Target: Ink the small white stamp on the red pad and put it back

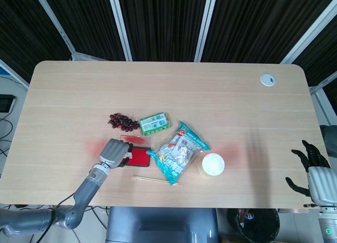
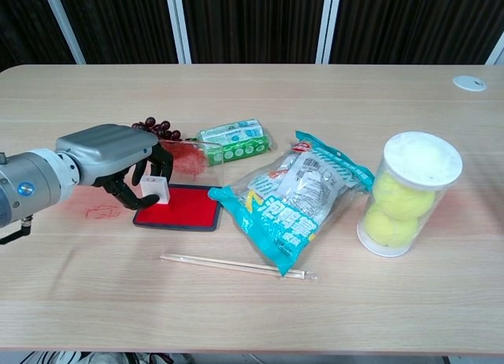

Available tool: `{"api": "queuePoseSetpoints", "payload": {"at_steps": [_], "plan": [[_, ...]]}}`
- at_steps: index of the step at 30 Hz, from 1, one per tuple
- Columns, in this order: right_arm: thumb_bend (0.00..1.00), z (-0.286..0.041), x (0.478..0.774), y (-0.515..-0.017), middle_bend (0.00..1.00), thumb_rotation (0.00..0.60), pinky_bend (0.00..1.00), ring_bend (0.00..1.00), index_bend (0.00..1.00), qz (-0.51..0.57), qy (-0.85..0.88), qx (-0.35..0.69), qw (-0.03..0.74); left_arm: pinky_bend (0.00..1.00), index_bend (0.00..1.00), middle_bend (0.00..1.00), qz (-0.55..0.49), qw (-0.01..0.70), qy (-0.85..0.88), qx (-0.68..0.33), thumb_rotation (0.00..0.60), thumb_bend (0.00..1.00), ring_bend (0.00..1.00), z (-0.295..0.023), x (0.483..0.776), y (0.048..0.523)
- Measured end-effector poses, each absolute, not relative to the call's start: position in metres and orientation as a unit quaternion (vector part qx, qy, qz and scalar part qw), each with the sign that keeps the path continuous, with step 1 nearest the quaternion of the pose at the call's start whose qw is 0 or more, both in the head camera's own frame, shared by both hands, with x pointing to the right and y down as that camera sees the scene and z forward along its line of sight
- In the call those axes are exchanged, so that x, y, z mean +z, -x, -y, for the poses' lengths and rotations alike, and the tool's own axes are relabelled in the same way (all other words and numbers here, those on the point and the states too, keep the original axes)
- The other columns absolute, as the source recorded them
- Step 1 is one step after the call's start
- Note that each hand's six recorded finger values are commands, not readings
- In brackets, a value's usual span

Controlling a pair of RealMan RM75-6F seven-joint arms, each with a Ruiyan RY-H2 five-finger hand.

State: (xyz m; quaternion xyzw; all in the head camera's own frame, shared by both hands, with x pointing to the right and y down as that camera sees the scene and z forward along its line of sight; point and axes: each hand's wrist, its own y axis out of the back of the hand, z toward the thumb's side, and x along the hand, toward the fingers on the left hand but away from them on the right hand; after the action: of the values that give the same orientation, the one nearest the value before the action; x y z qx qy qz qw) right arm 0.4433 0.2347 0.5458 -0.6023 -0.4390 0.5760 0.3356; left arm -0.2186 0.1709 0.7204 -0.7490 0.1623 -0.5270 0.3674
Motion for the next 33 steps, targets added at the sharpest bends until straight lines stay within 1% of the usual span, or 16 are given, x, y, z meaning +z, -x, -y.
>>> {"api": "queuePoseSetpoints", "payload": {"at_steps": [8,14,22,33], "plan": [[0.31,-0.235,0.545,-0.443,0.0,0.6,0.19,0.0,0.25,0.439,0.603,0.575,0.336,0.57,0.66,0.62,-0.175,0.379,0.747,-0.517,0.6,0.48,0.5,-0.159,0.699,0.225],[0.31,-0.235,0.545,-0.443,0.0,0.6,0.19,0.0,0.26,0.437,0.602,0.576,0.339,0.57,0.65,0.62,-0.18,0.38,0.735,-0.532,0.6,0.48,0.5,-0.152,0.69,0.259],[0.31,-0.236,0.546,-0.443,0.0,0.6,0.19,0.0,0.26,0.436,0.601,0.577,0.34,0.56,0.63,0.6,-0.181,0.362,0.729,-0.552,0.6,0.48,0.49,-0.158,0.699,0.297],[0.31,-0.236,0.546,-0.443,0.0,0.6,0.19,0.0,0.26,0.437,0.601,0.577,0.34,0.56,0.6,0.58,-0.173,0.353,0.733,-0.555,0.6,0.48,0.48,-0.168,0.71,0.31]]}}
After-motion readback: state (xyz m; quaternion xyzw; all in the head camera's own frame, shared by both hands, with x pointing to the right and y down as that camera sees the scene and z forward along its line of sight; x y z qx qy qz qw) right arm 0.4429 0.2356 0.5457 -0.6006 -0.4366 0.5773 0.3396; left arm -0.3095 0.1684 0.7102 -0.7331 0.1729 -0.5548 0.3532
